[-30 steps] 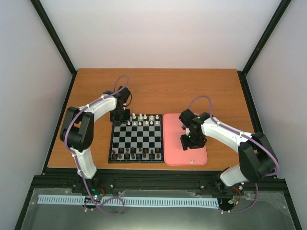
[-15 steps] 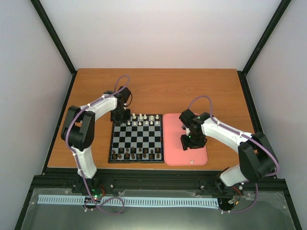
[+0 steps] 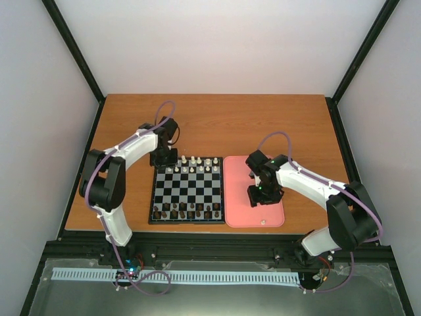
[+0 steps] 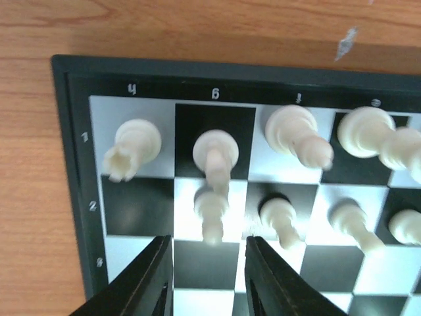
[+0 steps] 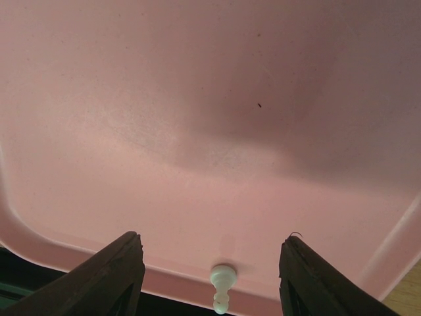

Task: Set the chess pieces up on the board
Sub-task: Place the chess piece on the chessboard, then pick up the chess piece from the storage box, then place the chess piece on the chessboard, then pick up the chess piece from the chessboard.

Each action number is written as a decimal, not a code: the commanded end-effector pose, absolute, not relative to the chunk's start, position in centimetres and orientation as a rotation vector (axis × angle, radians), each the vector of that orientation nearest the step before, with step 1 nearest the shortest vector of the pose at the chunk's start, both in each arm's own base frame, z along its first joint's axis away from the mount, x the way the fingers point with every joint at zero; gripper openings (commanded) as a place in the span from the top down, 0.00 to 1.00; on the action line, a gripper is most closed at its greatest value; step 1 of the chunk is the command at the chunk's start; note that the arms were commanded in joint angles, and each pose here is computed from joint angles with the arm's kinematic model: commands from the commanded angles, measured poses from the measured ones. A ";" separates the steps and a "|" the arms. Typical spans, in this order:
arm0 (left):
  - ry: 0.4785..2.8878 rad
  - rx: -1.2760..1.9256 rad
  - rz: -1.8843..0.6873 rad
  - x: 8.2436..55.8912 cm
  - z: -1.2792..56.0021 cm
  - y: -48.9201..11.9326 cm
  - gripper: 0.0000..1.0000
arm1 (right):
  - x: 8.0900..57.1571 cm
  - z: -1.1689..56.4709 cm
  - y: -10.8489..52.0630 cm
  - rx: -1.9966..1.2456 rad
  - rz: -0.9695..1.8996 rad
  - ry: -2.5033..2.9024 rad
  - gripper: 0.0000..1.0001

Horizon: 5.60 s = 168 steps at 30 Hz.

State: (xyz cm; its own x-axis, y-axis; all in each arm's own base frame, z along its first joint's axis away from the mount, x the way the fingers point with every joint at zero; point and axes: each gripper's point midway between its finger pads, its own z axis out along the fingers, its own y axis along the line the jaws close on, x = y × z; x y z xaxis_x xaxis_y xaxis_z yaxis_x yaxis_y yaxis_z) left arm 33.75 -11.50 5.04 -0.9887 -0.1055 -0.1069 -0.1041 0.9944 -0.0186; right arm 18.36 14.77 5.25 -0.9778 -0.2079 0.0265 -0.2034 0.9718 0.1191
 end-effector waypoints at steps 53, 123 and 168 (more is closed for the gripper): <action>2.897 -0.091 -0.179 28.2 14.9 -10.5 0.52 | 12.9 1.8 13.0 0.222 -0.020 -3.017 0.79; 2.705 -0.632 -0.562 27.4 15.5 -3.0 0.37 | 26.4 12.4 42.9 0.990 -0.445 -3.014 0.68; 3.076 0.026 -0.193 27.1 4.7 -18.4 0.62 | 32.3 8.5 16.5 0.425 -0.281 -3.217 0.61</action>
